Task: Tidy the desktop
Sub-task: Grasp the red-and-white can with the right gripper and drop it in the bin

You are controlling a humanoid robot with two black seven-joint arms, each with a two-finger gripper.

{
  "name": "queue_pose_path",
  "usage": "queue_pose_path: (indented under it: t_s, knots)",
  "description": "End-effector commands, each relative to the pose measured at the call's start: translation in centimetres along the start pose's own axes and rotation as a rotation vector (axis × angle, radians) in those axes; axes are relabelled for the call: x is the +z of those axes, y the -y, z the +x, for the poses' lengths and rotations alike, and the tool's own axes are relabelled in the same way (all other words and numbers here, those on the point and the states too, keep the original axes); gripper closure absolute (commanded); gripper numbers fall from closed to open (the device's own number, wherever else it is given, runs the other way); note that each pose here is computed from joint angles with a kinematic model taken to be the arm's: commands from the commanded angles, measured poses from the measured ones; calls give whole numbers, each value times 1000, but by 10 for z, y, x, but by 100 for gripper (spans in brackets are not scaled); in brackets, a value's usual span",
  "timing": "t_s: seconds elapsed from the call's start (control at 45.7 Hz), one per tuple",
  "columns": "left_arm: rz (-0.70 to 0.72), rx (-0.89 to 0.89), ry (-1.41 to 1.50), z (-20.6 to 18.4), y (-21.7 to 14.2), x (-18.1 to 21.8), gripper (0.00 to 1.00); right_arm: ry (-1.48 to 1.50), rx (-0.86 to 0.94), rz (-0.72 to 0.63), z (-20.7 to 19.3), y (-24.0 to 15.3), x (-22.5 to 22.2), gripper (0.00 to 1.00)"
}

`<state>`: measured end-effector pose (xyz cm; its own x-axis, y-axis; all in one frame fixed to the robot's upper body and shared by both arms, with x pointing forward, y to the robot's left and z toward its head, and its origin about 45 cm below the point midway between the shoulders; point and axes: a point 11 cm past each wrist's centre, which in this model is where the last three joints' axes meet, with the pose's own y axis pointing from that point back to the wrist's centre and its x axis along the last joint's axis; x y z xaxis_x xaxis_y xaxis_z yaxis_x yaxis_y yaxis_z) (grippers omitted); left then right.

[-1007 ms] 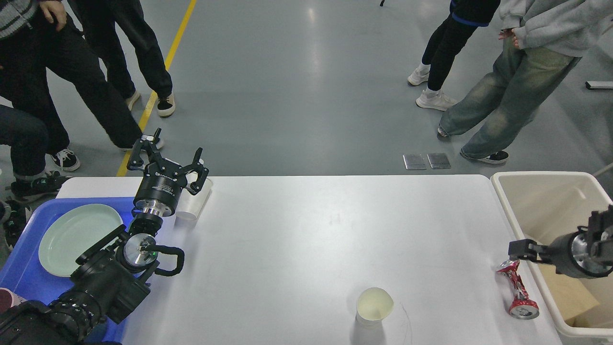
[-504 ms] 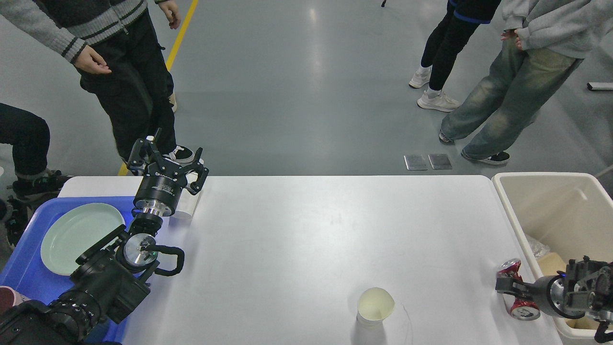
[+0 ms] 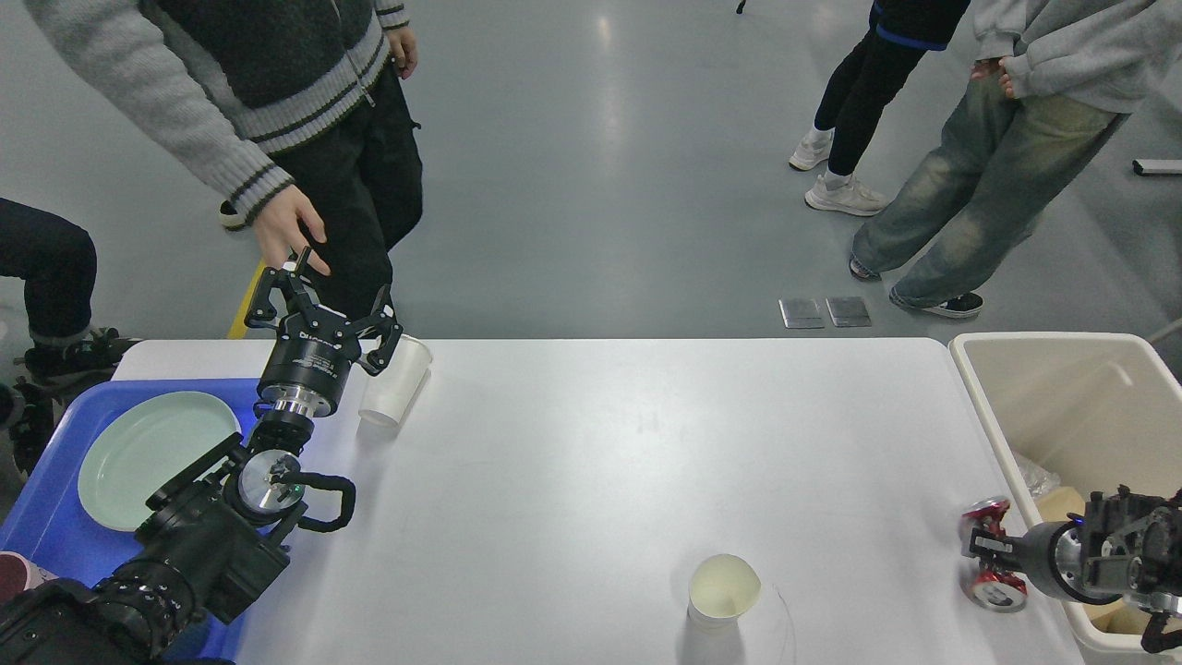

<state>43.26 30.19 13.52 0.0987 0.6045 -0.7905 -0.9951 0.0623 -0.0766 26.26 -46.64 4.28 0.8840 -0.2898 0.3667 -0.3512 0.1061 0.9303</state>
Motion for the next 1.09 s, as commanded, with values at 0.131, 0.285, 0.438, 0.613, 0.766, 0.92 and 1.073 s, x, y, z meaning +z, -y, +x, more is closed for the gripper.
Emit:
queue_pose_path:
  t_s: [0.131,0.285,0.438,0.613,0.766,0.92,1.073]
  knots:
    - [0,0,0,0,0,0,3,20,38,-6,18,-11,7,100]
    - [0,0,0,0,0,0,3,48,54,16,35,-25,1,100]
    - [0,0,0,0,0,0,3,85,-6,124,47,-80,-32,100]
    - [-1,0,1,0,0,1,3,-45,-55,255,95,-195,-111,100]
    - [-1,0,1,0,0,1,3,-180,-121,383,117,-290,-181,100]
    - [-1,0,1,0,0,1,3,-250,-117,365,124,-308,-198,100]
    - [-1,0,1,0,0,1,3,-111,-133,227,126,-241,-131,100]
